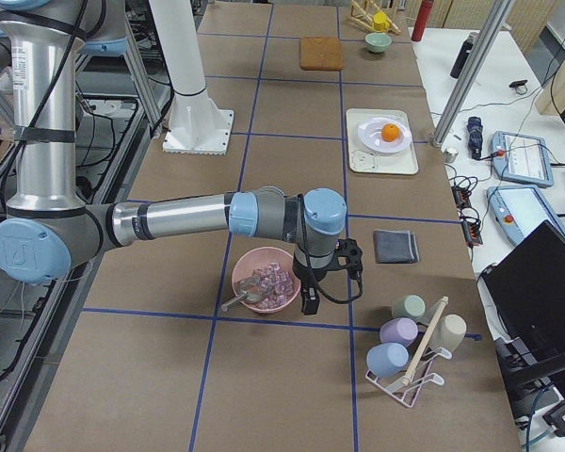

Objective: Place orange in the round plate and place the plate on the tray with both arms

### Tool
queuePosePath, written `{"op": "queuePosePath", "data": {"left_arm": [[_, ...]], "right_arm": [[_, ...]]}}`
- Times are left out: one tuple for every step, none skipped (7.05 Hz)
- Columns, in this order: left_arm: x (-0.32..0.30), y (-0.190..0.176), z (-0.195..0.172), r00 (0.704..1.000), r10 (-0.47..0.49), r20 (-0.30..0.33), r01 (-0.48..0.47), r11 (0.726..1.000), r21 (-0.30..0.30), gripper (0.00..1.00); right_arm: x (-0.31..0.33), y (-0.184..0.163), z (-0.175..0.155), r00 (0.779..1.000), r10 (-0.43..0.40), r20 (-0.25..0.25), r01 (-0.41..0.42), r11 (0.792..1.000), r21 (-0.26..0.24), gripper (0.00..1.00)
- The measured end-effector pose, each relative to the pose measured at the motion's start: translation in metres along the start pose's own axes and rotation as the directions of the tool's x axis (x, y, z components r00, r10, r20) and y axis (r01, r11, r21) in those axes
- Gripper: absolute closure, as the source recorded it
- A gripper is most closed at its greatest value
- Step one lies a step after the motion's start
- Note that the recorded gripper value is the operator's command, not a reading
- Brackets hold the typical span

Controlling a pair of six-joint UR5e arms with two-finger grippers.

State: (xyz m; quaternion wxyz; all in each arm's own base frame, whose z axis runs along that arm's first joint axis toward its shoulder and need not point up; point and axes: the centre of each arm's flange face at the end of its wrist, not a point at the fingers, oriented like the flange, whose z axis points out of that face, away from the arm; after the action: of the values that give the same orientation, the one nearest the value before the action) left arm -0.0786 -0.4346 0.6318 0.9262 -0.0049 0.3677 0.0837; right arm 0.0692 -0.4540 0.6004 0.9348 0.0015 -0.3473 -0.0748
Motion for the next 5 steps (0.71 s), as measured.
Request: {"op": "queuePosePath", "data": {"left_arm": [[-0.0001, 0.0000, 0.0001, 1.000, 0.000, 0.000, 0.000, 1.000, 0.000, 0.01], [0.0000, 0.0000, 0.0001, 1.000, 0.000, 0.000, 0.000, 1.000, 0.000, 0.01], [0.0002, 0.0000, -0.0002, 1.000, 0.000, 0.000, 0.000, 1.000, 0.000, 0.01], [0.0003, -0.0001, -0.0004, 1.000, 0.000, 0.000, 0.000, 1.000, 0.001, 0.01], [0.0002, 0.0000, -0.0005, 1.000, -0.001, 0.000, 0.001, 1.000, 0.001, 0.01]], "right_arm": [[-0.0001, -0.0001, -0.0001, 1.000, 0.000, 0.000, 0.000, 1.000, 0.000, 0.00], [-0.0002, -0.0004, -0.0003, 1.000, -0.002, 0.000, 0.002, 1.000, 0.002, 0.00], [-0.0002, -0.0007, -0.0004, 1.000, -0.004, -0.001, 0.004, 1.000, 0.005, 0.00], [-0.0002, -0.0009, -0.0003, 1.000, -0.006, -0.001, 0.006, 1.000, 0.007, 0.00], [-0.0003, -0.0010, -0.0004, 1.000, -0.007, -0.001, 0.007, 1.000, 0.008, 0.00]]}}
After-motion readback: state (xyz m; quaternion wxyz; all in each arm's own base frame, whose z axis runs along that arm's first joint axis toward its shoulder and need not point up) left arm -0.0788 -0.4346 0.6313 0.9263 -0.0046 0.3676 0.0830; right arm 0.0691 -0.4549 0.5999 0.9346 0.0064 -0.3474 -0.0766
